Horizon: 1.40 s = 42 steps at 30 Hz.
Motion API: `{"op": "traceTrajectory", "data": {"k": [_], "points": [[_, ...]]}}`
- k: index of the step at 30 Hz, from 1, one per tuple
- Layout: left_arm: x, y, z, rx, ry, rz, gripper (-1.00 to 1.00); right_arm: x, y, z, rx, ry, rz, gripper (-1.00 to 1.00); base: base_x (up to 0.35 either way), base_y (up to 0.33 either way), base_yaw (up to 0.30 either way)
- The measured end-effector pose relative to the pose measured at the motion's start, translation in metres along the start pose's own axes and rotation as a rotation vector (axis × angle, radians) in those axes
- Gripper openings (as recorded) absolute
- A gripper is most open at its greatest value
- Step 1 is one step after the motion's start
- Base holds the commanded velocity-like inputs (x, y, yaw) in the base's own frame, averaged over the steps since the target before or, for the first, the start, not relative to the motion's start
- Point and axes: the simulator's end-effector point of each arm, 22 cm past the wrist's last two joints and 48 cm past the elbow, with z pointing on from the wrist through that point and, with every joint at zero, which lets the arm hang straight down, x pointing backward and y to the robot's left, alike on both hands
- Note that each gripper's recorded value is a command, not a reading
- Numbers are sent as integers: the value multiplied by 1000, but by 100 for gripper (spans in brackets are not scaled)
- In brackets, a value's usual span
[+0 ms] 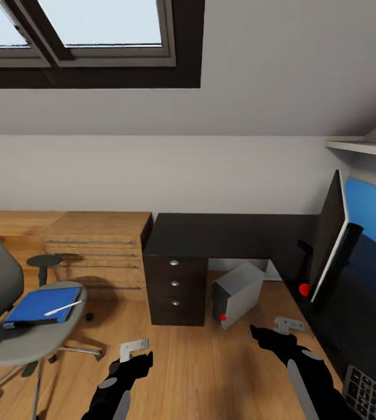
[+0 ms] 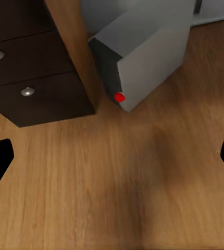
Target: In the bedroom, organize the workspace by keeping the computer under the desk, ensuring the monitor is on the desk, placing the keyboard on the desk next to the monitor, placing the mouse on the desk next to the keyboard, moving the folder from the swivel chair onto the desk next to the mouse, stacking the notebook on top of the folder with the pen on top of the notebook, and positioning the swivel chair next to the desk.
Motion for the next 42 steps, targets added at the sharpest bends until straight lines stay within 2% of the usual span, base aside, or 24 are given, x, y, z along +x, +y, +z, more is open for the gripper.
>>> {"op": "traceTrajectory", "data": {"k": [11, 42], "points": [[6, 2, 1, -4, 13, 2, 100, 0, -1, 0, 1, 1, -4, 100, 0, -93, -227], [6, 3, 1, -6, 12, -1, 100, 7, 1, 2, -2, 15, -5, 100, 0, -12, -6]]}}
